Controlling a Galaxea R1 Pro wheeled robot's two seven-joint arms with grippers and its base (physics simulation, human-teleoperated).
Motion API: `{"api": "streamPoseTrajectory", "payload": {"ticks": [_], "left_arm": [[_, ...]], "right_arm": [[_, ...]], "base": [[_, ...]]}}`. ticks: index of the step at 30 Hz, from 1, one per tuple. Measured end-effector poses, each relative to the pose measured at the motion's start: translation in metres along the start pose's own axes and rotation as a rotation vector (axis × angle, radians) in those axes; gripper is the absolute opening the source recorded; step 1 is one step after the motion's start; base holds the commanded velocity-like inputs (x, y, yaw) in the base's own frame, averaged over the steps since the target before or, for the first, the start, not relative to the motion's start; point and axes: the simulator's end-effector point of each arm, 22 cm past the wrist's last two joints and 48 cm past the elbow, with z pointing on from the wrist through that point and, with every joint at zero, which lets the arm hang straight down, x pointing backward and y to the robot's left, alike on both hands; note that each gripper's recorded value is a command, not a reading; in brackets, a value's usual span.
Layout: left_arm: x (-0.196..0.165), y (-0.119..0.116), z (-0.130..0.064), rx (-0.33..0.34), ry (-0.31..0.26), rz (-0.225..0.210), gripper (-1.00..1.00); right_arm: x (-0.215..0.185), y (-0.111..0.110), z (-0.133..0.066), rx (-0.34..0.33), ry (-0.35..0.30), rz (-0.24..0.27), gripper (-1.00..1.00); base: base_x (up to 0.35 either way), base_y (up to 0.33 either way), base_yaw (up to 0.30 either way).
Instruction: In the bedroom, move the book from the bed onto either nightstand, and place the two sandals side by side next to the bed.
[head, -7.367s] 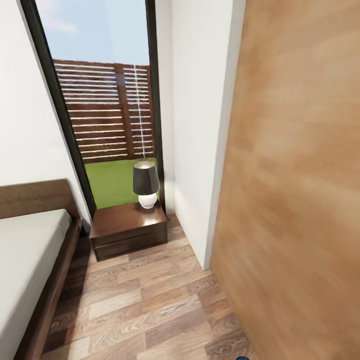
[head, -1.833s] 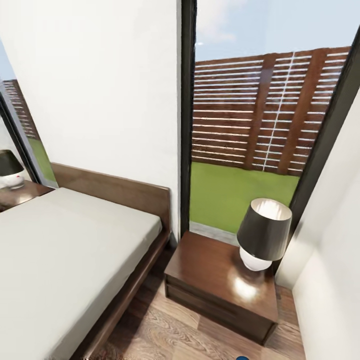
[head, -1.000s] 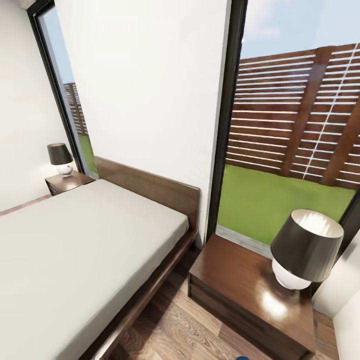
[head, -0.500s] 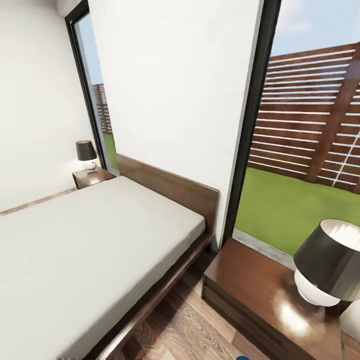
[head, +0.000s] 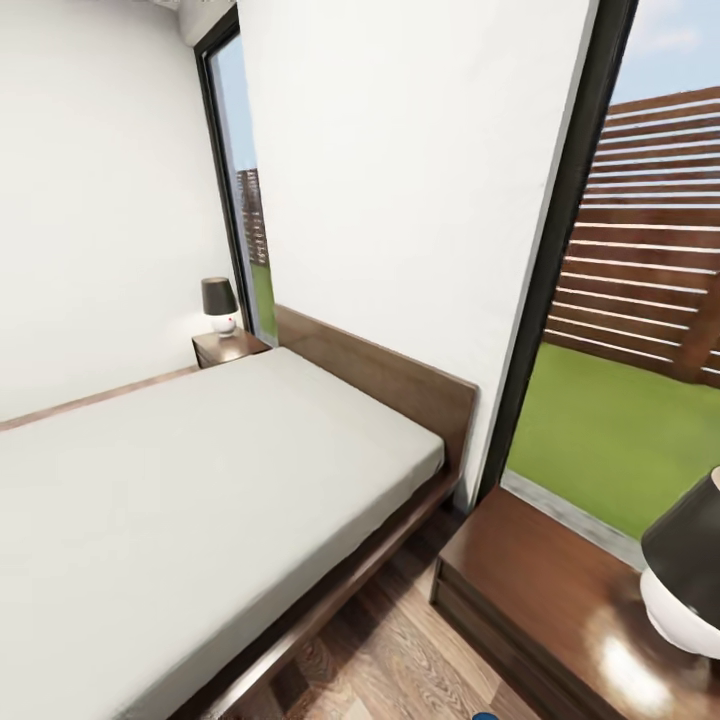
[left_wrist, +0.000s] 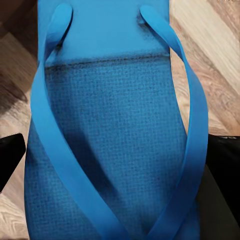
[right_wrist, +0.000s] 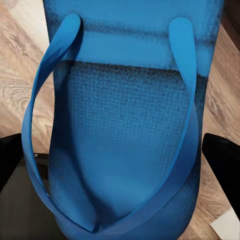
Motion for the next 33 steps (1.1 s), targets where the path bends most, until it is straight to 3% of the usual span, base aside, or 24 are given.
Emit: {"api": "streamPoseTrajectory", "payload": {"ticks": [33], "left_arm": [[0.0021,0.0013,-0.0002,-0.001,0.004,0.003,-1.00]], "right_arm": [[0.0000,-0.0002,0.0000,0.001,0.000,-0.001,-1.00]], "base": [[0.000,0.000,0.256]]}}
